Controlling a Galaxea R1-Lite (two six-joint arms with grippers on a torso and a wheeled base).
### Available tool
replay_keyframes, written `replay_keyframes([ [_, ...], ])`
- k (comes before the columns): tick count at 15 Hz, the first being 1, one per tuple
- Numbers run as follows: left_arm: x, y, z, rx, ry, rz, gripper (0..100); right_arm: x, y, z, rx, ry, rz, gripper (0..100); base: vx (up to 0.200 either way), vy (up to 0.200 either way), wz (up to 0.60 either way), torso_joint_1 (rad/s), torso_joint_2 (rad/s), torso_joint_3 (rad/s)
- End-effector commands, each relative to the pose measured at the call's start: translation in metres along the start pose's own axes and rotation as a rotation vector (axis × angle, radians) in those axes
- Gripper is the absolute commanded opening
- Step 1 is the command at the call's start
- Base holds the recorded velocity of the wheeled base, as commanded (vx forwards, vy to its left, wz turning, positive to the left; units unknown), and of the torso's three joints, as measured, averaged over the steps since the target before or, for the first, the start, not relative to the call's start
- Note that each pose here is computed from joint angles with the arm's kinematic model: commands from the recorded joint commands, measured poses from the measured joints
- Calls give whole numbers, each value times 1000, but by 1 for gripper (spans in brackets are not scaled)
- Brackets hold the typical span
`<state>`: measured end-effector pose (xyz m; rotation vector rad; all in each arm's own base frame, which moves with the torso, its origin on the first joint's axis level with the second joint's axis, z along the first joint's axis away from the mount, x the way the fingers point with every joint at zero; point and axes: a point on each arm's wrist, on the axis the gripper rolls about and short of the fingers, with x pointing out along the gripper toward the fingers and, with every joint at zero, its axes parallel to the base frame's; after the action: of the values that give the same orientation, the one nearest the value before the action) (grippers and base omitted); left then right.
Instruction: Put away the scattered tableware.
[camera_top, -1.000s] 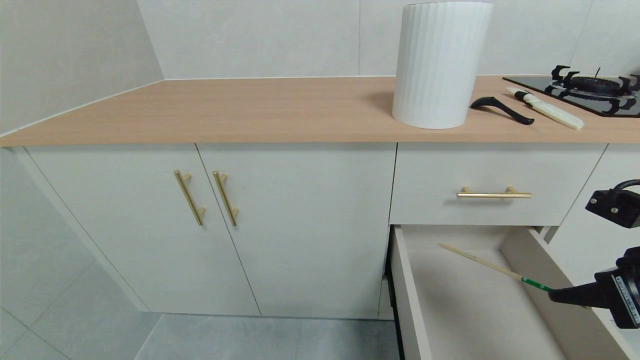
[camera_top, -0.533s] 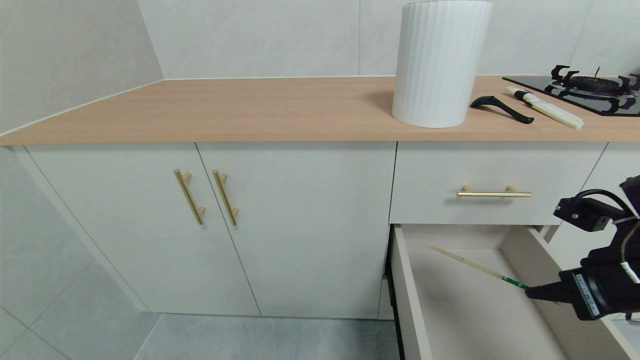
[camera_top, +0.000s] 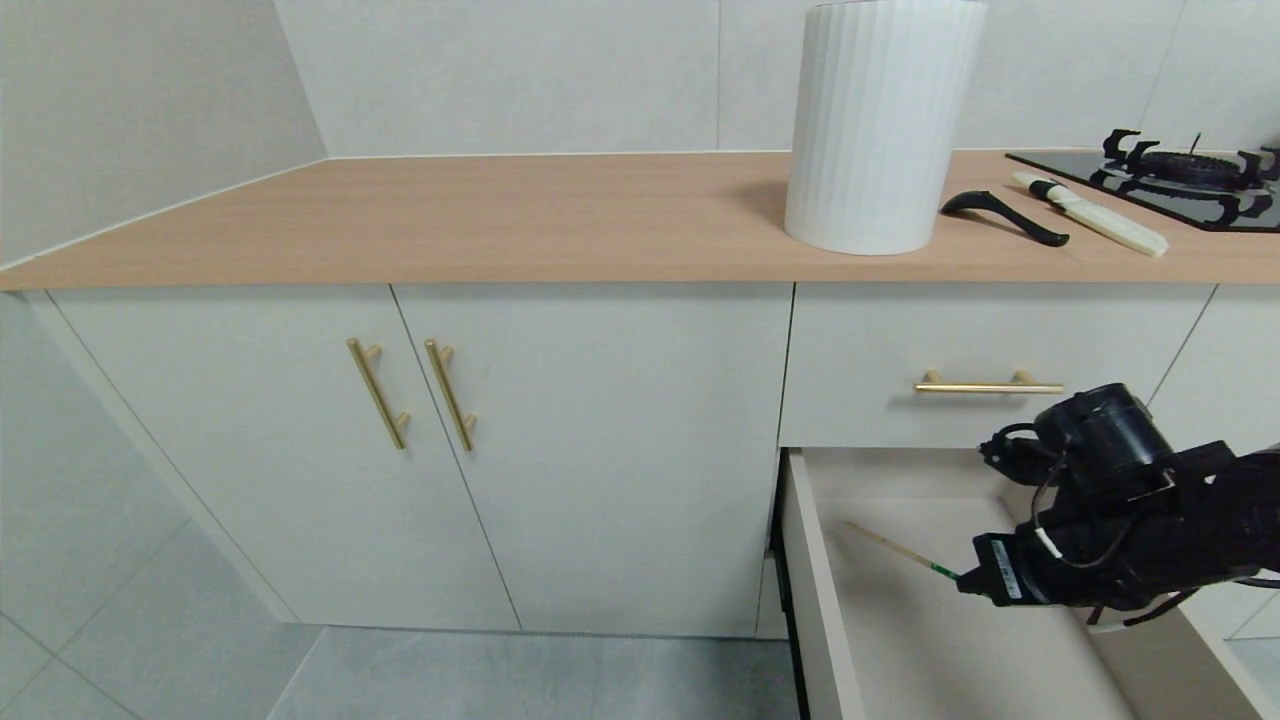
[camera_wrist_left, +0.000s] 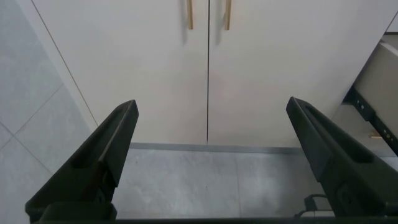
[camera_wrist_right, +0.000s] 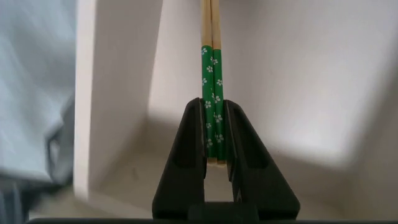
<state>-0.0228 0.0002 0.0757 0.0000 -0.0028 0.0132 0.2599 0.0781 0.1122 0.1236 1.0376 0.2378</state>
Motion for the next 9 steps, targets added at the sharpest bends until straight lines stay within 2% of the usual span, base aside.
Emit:
replay_keyframes([
  [1, 0, 0, 0, 0, 0, 1, 100, 44, 1, -4, 31, 79, -9, 0, 0, 0, 0, 0, 0, 0],
  [4, 0, 0, 0, 0, 0, 1, 100, 84, 1, -8, 48, 97, -39, 0, 0, 0, 0, 0, 0, 0],
  [9, 0, 0, 0, 0, 0, 1, 100, 129, 18, -28, 27, 140, -99, 0, 0, 0, 0, 0, 0, 0],
])
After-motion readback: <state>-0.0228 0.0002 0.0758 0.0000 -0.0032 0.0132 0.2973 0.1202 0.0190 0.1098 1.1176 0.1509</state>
